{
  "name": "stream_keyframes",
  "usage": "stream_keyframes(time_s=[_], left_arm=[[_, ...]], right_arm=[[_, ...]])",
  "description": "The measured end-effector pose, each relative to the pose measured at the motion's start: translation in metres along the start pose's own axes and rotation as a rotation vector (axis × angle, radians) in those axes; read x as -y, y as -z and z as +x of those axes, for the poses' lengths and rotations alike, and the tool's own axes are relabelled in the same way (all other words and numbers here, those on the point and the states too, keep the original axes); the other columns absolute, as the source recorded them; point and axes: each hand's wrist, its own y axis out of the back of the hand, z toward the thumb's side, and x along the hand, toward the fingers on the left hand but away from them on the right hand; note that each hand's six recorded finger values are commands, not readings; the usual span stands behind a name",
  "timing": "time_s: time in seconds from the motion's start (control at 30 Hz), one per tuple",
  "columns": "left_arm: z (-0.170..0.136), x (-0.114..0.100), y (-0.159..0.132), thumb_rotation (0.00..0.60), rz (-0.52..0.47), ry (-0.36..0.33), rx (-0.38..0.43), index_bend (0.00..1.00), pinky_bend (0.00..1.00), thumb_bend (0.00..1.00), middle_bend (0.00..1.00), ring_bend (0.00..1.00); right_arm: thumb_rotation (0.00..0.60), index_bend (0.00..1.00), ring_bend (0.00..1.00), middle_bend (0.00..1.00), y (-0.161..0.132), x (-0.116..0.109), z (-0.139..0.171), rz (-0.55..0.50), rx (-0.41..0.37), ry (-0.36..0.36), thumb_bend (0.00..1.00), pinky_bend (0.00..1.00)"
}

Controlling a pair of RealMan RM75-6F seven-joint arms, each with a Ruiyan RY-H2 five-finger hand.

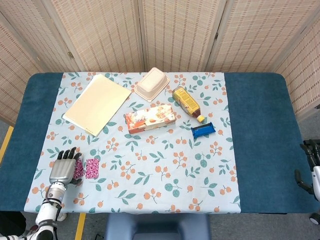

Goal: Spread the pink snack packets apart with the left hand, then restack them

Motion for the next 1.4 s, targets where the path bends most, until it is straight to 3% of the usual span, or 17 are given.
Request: stream_keyframes(time_s=[0.47,1.4], left_arm=[[0.004,0.006,-0.033,0.6,0.054,0.032,0.061,0.21,0.0,0.23,0.0,0.0],[0.016,0.009,-0.035,0.6,0.051,0.034,0.04,0.25,0.0,0.23,0.0,0.0]], right_arm=[[0.6,0.1,0.0,0.0,0.006,0.001,0.002,-0.004,0.014,-0.005,0.5,0.0],[0.6,0.1,0.0,0.0,0.011,0.002,0.004,-0.011,0.026,-0.005,0.5,0.0]])
